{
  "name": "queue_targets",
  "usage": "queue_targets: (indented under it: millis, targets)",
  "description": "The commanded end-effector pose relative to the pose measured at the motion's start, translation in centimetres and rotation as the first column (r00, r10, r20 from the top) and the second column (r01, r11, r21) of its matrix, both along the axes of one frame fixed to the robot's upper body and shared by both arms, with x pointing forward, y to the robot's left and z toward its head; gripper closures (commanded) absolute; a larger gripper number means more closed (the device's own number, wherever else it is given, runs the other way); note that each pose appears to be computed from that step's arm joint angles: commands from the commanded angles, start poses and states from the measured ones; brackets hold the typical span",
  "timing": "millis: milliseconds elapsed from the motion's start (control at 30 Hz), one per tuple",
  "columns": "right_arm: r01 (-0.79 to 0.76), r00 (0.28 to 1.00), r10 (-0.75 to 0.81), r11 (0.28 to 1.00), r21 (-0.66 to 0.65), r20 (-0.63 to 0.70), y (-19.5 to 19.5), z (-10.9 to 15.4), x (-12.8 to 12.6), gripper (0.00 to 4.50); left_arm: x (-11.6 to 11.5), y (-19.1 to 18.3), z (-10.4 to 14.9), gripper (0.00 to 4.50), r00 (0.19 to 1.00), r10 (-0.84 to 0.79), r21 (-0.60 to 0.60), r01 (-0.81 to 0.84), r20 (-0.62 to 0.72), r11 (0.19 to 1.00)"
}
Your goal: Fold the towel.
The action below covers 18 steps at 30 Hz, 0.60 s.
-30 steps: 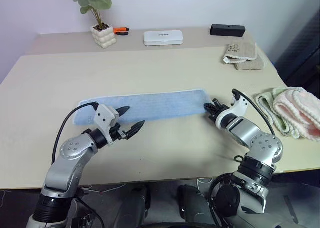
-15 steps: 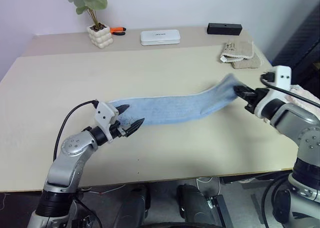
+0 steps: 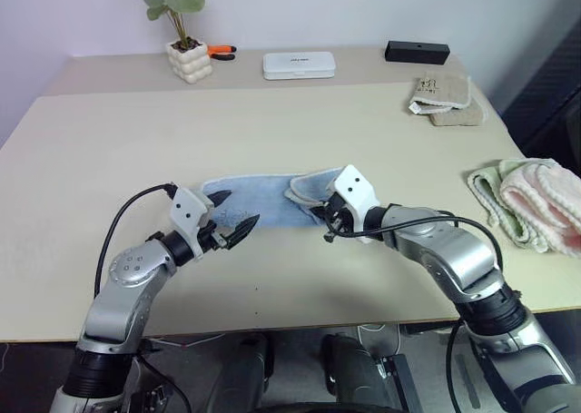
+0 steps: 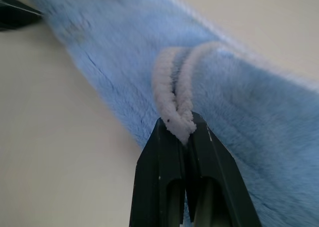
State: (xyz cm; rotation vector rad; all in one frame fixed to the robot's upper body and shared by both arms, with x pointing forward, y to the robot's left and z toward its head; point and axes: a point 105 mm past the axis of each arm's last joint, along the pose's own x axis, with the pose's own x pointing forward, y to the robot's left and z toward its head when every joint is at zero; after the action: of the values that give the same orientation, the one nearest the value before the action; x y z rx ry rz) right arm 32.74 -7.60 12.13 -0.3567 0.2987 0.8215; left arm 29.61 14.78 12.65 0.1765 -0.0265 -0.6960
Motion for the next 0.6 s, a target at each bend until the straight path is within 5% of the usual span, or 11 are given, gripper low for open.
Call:
queue_targets:
  millis: [33,100,233,367,467,600]
  targets:
    - [-0.031,0.997,0.029,0.999,0.032,0.067,0.4,1.8,0.2,3.90,-0.4,0.5,1.3,0.48,0.998,0.023,0.004,-0.024,0.053,1.000]
    - [-0.061,0.995,0.056,0.997,0.055,0.082,0.5,2.5,-0.1,3.23,-0.5,0.6,1.3,0.48,0.998,0.030,0.002,-0.030,0.052,1.000]
    - [-0.154,0.981,0.142,0.984,0.089,0.133,-0.1,4.5,-1.7,1.19,-0.5,1.0,1.3,0.48,0.997,0.051,0.000,-0.051,0.049,0.999]
    - [-0.225,0.968,0.198,0.957,0.181,0.154,-1.3,6.7,-3.0,1.19,-0.5,2.3,1.2,0.48,0.994,0.102,-0.025,-0.101,0.036,0.995]
    - [-0.160,0.980,0.128,0.962,0.223,0.151,-2.2,7.0,-1.4,2.13,-0.6,3.4,1.1,0.48,0.988,0.157,-0.089,-0.157,-0.001,0.984]
    - [-0.047,0.991,0.025,0.986,0.163,0.134,-2.1,4.4,1.5,4.18,-0.8,4.2,1.0,0.48,0.978,0.202,-0.177,-0.209,-0.061,0.962]
